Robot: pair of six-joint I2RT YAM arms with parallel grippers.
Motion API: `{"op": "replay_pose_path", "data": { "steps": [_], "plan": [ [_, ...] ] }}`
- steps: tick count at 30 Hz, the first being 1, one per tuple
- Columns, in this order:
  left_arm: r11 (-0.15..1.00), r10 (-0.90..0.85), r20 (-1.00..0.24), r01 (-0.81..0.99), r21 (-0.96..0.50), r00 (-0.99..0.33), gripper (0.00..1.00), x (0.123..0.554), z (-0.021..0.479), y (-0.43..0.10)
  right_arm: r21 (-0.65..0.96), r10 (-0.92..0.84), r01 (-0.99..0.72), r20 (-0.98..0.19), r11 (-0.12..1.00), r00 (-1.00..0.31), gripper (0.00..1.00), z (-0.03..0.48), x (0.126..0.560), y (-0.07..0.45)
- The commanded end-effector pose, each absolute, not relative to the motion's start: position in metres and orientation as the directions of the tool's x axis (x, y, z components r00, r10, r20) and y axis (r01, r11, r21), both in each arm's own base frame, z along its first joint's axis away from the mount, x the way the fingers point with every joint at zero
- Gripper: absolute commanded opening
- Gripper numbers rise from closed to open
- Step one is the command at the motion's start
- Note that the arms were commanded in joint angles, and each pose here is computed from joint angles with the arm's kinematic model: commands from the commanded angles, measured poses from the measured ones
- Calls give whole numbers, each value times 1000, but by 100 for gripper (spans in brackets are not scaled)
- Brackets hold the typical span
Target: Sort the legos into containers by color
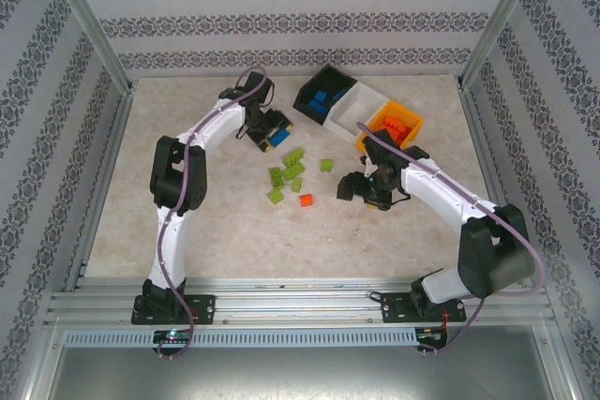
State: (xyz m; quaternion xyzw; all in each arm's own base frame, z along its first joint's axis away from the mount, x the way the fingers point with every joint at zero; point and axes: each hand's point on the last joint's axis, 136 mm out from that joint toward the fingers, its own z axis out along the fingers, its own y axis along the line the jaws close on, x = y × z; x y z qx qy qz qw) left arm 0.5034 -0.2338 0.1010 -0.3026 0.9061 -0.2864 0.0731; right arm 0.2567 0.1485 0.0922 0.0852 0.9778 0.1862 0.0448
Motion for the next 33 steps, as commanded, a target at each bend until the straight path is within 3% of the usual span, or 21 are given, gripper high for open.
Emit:
{"op": "replay_pose_path", "data": {
  "steps": [1,11,18,23,25,33],
  "plan": [
    [566,-530,-20,-337,-752,-848,66,548,133,-271,352,200,161,-78,922,-977,78,108,250,132],
    [283,-581,-40,-156,-946,-813,66,626,168,-315,348,276,230,-90,909,-957,78,119,235,106],
    [213,-582,-48,-95,-972,-812,72,646,174,-339,344,292,243,-99,907,-951,78,122,235,98],
    [188,-609,-22,-117,-975,-793,87,653,163,-339,345,289,241,-95,907,-953,78,122,234,97],
    [188,-608,-23,-116,-975,-793,100,653,163,-339,344,288,240,-93,908,-953,78,121,234,97],
    [219,-564,-50,-91,-972,-825,100,642,178,-343,360,289,239,-89,902,-953,78,120,233,100]
  ]
}}
